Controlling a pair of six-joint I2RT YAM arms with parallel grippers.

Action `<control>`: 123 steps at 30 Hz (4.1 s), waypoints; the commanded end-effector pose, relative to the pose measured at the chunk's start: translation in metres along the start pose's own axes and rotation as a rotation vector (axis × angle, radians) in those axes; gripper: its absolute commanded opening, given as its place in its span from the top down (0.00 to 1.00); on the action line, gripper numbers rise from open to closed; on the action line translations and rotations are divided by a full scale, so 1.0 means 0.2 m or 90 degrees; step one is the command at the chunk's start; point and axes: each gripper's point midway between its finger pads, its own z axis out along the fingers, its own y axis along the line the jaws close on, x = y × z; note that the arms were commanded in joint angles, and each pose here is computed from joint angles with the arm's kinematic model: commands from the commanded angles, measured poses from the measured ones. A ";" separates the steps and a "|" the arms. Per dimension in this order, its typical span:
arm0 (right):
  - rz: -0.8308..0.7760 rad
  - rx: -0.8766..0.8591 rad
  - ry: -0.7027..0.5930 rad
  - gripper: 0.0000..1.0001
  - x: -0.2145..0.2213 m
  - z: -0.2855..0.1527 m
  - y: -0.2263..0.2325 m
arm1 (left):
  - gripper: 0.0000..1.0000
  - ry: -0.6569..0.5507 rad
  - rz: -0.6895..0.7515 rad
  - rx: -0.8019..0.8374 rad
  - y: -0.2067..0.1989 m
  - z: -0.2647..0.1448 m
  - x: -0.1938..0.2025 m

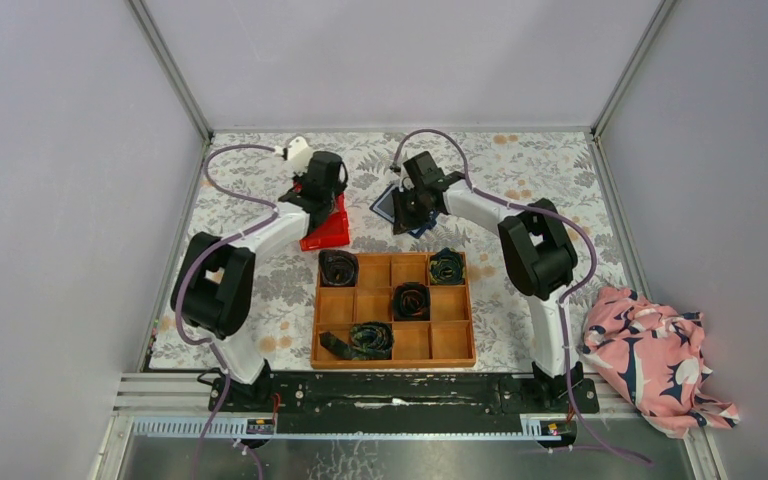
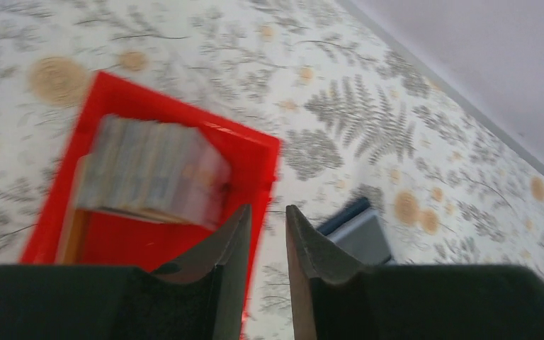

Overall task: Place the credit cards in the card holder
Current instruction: Adjust the card holder at the center of the board.

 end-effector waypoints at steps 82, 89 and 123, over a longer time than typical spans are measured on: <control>-0.180 -0.103 -0.173 0.49 -0.67 -0.18 0.56 | 0.72 -0.011 -0.330 -0.064 0.65 -0.10 0.18; -0.189 -0.175 -0.195 0.42 -0.72 -0.01 0.67 | 0.69 -0.002 -0.349 -0.018 0.64 -0.09 0.21; -0.277 0.006 -0.140 0.72 -0.55 0.30 0.36 | 0.68 -0.040 -0.391 -0.040 0.69 0.01 0.12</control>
